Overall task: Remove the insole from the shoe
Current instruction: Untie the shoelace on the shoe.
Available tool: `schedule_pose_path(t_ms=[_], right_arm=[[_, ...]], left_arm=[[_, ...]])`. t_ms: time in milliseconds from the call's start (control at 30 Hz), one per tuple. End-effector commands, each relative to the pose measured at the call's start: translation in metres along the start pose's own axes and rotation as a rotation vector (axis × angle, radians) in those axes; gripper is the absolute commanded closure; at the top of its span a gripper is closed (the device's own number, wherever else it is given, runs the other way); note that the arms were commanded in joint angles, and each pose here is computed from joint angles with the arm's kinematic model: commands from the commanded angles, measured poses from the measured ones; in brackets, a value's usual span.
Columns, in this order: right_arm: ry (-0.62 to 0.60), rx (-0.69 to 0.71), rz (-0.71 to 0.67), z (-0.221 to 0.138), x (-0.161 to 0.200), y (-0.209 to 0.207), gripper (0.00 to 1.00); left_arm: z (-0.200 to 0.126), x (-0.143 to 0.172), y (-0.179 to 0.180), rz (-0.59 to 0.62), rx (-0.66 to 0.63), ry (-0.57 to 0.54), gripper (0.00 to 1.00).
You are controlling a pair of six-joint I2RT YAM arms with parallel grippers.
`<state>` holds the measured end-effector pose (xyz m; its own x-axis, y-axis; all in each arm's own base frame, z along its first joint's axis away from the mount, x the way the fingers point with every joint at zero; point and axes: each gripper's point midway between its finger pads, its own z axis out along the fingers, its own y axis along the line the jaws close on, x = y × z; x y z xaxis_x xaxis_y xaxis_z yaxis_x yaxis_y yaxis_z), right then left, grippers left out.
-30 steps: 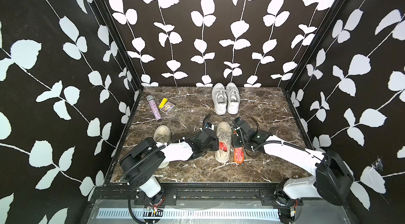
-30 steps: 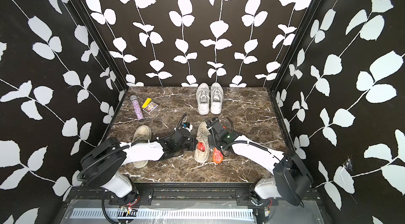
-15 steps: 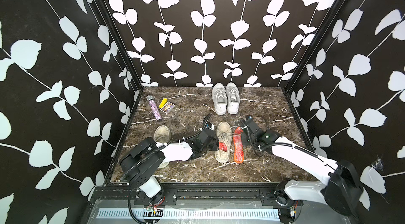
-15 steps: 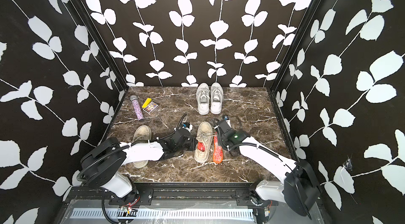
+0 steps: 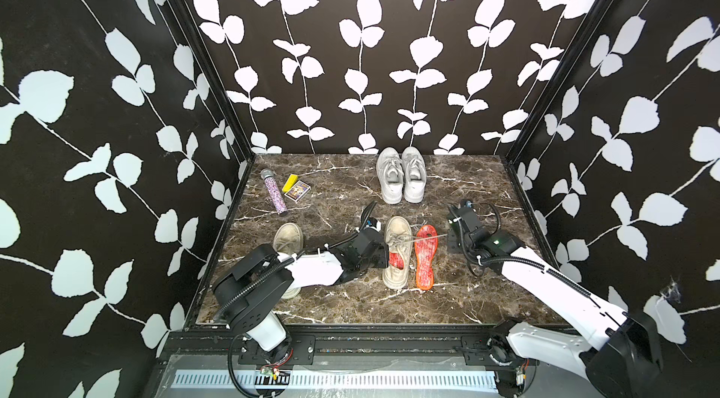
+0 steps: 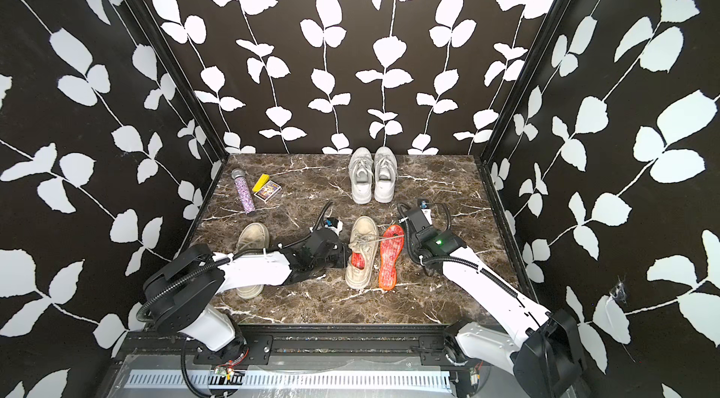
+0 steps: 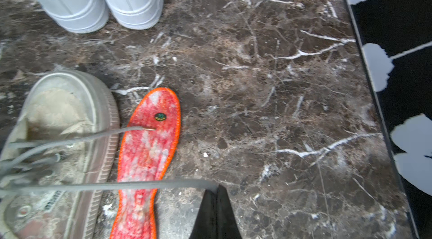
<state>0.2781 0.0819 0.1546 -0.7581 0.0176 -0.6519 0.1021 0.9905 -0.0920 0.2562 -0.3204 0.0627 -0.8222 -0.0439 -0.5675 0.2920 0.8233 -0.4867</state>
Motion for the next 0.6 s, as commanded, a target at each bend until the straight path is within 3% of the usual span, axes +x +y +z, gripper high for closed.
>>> schedule_pose_path(t_ms=[0, 100, 300, 400, 567], right_arm=[[-0.023, 0.065, 0.059, -0.010, -0.010, -0.019, 1.00], [-0.012, 0.104, 0.081, -0.010, -0.008, -0.028, 1.00], [0.015, 0.031, 0.056, -0.004, -0.005, -0.012, 1.00], [0.024, 0.037, 0.037, -0.002, -0.005, -0.011, 0.81], [0.006, -0.113, -0.008, -0.006, -0.012, 0.015, 0.52]], left_arm=[[-0.001, 0.003, 0.006, 0.005, -0.025, 0.016, 1.00], [-0.001, 0.004, 0.006, 0.007, -0.026, 0.017, 1.00], [-0.002, 0.002, 0.003, 0.015, -0.012, 0.017, 1.00], [-0.002, 0.001, 0.000, 0.029, -0.002, 0.016, 1.00], [-0.004, 0.002, 0.003, 0.036, -0.009, 0.009, 1.00]])
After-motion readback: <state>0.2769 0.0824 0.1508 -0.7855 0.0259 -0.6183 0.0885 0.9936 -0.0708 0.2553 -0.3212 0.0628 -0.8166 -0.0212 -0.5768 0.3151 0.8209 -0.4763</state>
